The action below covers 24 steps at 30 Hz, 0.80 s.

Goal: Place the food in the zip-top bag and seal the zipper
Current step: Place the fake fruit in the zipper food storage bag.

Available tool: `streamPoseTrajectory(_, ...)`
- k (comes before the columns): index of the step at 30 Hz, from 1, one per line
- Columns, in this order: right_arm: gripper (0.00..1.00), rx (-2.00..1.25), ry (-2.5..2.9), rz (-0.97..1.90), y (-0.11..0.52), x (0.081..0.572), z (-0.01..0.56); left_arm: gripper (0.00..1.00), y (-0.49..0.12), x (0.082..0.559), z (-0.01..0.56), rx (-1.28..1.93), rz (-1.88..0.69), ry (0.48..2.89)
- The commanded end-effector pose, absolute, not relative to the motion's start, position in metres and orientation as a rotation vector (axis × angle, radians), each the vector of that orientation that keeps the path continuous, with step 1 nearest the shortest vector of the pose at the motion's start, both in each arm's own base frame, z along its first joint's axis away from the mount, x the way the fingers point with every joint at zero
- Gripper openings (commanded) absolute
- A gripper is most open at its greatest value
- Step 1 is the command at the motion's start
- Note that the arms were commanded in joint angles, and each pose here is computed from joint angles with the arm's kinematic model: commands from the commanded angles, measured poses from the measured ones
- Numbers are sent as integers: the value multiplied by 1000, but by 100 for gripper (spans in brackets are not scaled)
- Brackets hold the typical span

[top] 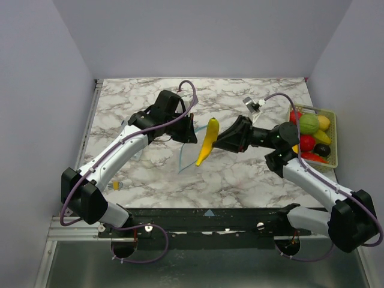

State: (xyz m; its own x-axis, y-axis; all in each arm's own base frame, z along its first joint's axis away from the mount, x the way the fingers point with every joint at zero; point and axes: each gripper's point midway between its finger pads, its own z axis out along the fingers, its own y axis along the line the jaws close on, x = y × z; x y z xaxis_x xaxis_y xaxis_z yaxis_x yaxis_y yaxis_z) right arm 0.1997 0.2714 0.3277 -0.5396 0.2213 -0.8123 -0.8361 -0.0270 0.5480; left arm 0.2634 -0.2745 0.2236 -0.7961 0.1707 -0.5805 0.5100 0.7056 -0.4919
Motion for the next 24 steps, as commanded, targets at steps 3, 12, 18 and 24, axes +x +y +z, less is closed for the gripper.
streamPoseTrajectory(3,1,-607,1316,1516,285,230,323,0,-284,257,226,540,-1009,2402)
streamPoseTrajectory(12,7,-649,1381,1435,299,242,289,0,-282,257,229,534,-1006,2396)
streamPoseTrajectory(18,44,-635,1456,1375,303,245,264,0,-280,260,228,520,-1002,2399)
streamPoseTrajectory(24,70,-480,1624,1220,286,264,259,0,-276,263,224,507,-968,2408)
